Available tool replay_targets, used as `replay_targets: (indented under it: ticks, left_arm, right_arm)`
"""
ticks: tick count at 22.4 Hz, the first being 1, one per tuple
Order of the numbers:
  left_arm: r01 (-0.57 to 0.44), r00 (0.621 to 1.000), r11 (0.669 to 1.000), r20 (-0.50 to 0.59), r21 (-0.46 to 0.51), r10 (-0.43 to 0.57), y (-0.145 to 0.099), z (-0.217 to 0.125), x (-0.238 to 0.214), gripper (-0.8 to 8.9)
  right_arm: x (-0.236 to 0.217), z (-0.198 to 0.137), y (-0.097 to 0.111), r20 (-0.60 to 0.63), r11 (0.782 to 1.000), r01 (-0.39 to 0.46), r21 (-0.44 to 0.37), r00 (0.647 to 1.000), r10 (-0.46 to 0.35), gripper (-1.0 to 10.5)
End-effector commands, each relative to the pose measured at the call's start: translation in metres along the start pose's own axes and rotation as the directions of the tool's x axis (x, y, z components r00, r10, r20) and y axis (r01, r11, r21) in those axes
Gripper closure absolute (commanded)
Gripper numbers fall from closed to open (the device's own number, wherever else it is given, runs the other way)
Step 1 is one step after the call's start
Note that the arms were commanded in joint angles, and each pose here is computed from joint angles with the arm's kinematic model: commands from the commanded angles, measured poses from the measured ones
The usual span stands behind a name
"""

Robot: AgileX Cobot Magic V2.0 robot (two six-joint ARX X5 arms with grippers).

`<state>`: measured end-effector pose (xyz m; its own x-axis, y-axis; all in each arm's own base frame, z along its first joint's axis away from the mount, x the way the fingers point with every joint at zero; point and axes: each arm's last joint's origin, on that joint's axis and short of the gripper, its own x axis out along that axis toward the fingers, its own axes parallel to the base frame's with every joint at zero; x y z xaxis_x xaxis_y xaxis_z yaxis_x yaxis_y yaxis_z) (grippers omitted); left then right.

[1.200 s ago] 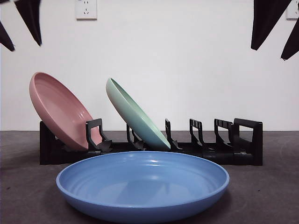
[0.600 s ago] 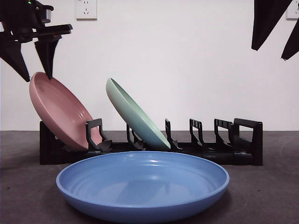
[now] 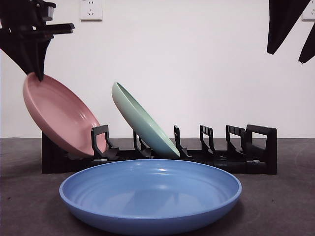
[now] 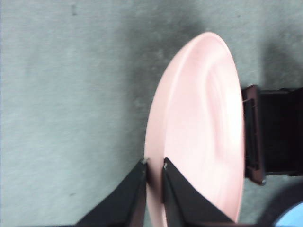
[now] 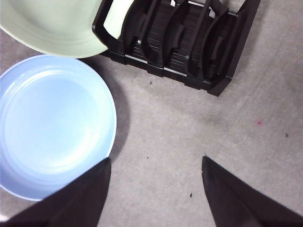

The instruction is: Place the plate

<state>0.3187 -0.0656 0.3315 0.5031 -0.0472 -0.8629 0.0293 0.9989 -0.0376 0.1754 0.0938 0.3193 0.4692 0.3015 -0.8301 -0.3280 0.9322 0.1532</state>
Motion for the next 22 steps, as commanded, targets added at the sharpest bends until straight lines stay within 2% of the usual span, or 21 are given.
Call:
replay_targets:
  ticks: [1, 4, 7, 18, 22]
  left_arm:
    - [-0.027, 0.999, 0.999, 0.039, 0.017, 0.027, -0.001, 0.012, -0.013, 7.96]
    - [-0.098, 0.994, 0.995, 0.055, 0.035, 0.096, 0.001, 0.017, -0.034, 7.97]
    - [-0.113, 0.992, 0.992, 0.058, 0.047, 0.110, 0.003, 0.019, -0.054, 7.97]
    - [-0.119, 0.992, 0.991, 0.039, 0.064, 0.117, 0.013, -0.006, -0.094, 7.98]
    - [-0.058, 0.997, 0.997, 0.055, 0.057, 0.055, 0.016, -0.023, -0.108, 7.98]
  right_arm:
    - [0.000, 0.002, 0.002, 0.004, 1.000, 0.000, -0.017, 1.000, 0.000, 6.4]
    - [0.000, 0.002, 0.002, 0.004, 1.000, 0.000, -0.022, 1.000, 0.000, 6.4]
    - [0.000, 0.002, 0.002, 0.003, 0.999, 0.000, -0.040, 1.000, 0.000, 6.5]
    - [0.000, 0.002, 0.001, 0.004, 0.998, 0.001, -0.058, 1.000, 0.000, 6.4]
    - [0.000, 0.003, 0.002, 0.006, 0.998, 0.000, -0.059, 1.000, 0.000, 6.5]
